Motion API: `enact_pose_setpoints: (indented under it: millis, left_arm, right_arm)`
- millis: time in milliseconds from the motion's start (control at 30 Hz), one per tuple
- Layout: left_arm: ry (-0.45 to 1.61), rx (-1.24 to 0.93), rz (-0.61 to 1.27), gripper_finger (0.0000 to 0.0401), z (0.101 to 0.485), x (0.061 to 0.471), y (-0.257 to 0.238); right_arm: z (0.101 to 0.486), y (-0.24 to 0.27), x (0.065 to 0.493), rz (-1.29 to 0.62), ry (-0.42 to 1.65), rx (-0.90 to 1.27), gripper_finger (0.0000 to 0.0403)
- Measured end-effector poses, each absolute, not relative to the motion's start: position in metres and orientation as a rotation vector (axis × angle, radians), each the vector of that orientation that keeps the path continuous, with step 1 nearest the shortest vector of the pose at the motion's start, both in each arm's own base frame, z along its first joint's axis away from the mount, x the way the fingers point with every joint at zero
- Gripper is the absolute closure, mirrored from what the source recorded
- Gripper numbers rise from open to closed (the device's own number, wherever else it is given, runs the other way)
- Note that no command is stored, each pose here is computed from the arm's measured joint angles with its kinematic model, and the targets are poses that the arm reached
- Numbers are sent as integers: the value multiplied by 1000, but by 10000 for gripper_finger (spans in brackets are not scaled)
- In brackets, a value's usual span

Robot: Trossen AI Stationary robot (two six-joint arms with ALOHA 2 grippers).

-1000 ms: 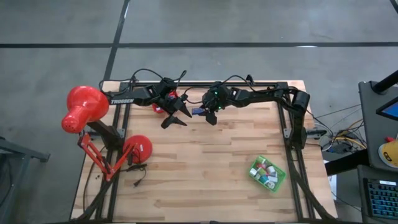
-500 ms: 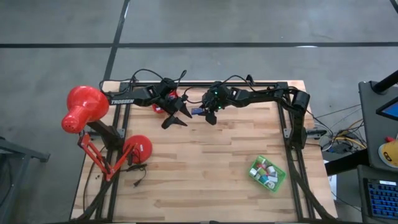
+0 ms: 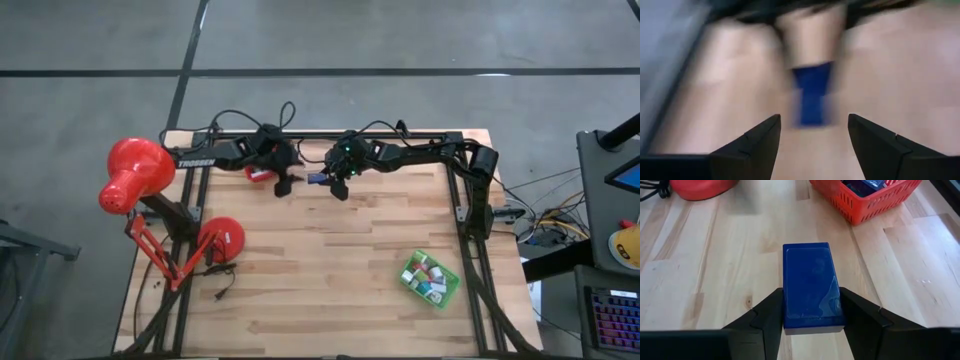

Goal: Pick & Place Office items
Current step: Put the dark blue digital clock into the red bin

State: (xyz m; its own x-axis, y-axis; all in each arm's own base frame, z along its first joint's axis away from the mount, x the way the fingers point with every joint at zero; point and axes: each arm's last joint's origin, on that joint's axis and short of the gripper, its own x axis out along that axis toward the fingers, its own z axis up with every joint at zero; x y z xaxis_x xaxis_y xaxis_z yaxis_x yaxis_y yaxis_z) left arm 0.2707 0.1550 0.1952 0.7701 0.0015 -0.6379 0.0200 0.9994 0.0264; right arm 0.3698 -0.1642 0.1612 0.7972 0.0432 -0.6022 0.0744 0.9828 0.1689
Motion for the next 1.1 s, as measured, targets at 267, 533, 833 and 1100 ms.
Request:
enact_pose_setpoints:
  millis: [267,533,833,1100]
  left_arm:
    - [770,173,130,165,195,270,159]
    - [737,132,6,165,193,272,152]
    - [724,117,-28,165,192,273,150]
    - [682,122,-17,165,195,277,151]
  right_arm:
    - [161,-164,370,-18,648,192,231]
    - [162,-164,370,-19,645,193,235]
    - [162,-164,370,-20,643,192,232]
    - [162,-164,370,-19,641,191,233]
